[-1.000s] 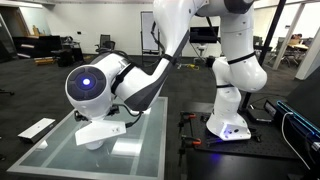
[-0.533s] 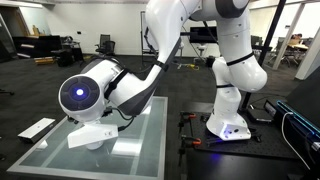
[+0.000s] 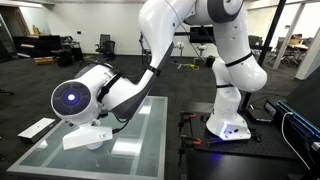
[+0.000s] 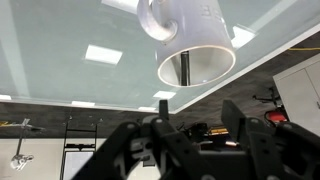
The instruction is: Remove the pen from the mug and put it on the table
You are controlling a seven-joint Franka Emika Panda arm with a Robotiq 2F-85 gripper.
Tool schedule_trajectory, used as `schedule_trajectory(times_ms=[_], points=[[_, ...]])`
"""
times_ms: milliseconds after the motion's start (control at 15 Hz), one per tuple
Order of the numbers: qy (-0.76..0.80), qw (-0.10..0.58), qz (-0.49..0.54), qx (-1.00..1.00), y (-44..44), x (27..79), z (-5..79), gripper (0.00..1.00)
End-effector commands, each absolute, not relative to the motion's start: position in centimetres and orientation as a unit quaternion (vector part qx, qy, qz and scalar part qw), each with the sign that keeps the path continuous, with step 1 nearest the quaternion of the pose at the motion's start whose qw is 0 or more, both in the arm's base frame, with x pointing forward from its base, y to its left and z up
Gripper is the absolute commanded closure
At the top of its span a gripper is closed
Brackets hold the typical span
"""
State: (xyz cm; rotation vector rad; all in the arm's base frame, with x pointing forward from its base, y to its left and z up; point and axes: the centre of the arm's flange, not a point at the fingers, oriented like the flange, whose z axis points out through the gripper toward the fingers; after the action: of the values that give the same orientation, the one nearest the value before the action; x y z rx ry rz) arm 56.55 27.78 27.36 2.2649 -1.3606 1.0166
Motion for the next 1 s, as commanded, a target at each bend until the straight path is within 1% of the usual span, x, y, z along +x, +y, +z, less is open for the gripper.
schedule_trajectory(times_ms=[0,200,333,400,533,600,667,733,933], points=[[-0.48,0.151,0.364,0.784,28.0,57.9,27.1,0.4],[-0.483,0.151,0.36,0.784,27.8,58.3,26.7,0.4],[-0.485,0.152,0.358,0.784,27.7,58.6,26.3,0.43],[-0.485,0.153,0.357,0.783,27.6,58.7,26.2,0.48],[-0.486,0.153,0.355,0.784,27.6,58.9,25.8,0.54],[-0.487,0.154,0.354,0.784,27.5,59.0,25.6,0.59],[-0.487,0.154,0.353,0.784,27.4,59.1,25.4,0.58],[-0.488,0.155,0.352,0.784,27.4,59.2,25.3,0.61],[-0.488,0.156,0.349,0.785,27.4,59.5,24.8,0.6]])
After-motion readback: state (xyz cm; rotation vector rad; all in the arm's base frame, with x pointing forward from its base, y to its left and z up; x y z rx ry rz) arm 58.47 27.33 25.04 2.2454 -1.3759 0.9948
